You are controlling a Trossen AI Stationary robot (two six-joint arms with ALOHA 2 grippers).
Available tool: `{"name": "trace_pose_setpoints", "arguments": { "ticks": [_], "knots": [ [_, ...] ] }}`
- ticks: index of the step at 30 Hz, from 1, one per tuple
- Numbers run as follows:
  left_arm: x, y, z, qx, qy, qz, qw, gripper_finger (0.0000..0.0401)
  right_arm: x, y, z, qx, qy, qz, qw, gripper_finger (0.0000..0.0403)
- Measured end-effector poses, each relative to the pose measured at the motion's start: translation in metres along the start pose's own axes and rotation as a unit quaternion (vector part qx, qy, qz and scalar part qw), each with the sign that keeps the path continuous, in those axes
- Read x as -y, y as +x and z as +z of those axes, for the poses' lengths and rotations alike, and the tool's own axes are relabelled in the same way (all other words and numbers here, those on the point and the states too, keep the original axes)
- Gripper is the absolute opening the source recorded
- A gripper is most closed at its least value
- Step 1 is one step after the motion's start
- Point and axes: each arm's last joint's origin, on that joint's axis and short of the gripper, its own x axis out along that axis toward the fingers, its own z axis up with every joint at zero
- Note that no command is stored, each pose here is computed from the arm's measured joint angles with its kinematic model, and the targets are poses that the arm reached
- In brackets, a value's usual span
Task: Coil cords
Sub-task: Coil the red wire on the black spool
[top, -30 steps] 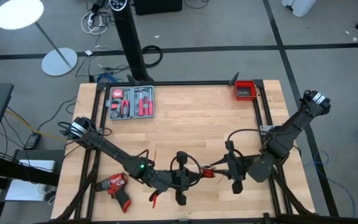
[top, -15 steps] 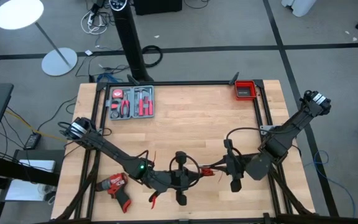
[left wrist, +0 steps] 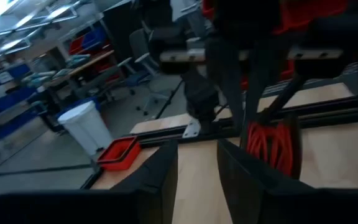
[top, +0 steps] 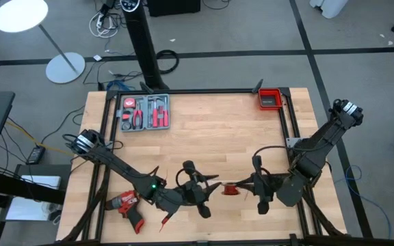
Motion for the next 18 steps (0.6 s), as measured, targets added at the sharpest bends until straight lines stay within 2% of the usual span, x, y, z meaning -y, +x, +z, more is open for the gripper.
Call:
{"name": "trace_pose_setpoints", "arguments": {
  "ticks": [3, 8, 11, 18],
  "knots": [
    [0.001, -0.002, -0.001, -0.005, 0.002, 0.011, 1.0, 0.0121, -0.004, -0.006, -0.001, 0.005, -0.011, -0.024, 1.0, 0.0001],
    [0.002, -0.003, 0.0, 0.0, -0.009, -0.005, 1.0, 0.0121, -0.008, -0.027, -0.004, 0.024, -0.037, -0.085, 0.995, 0.0],
    [0.002, 0.001, -0.003, -0.005, -0.025, -0.034, 0.999, 0.0121, -0.011, -0.037, -0.003, 0.04, -0.069, -0.108, 0.991, 0.0],
    [-0.009, 0.03, -0.018, -0.028, -0.121, -0.118, 0.985, 0.0121, -0.011, -0.049, 0.004, 0.075, -0.065, -0.182, 0.978, 0.0]
  ]
}}
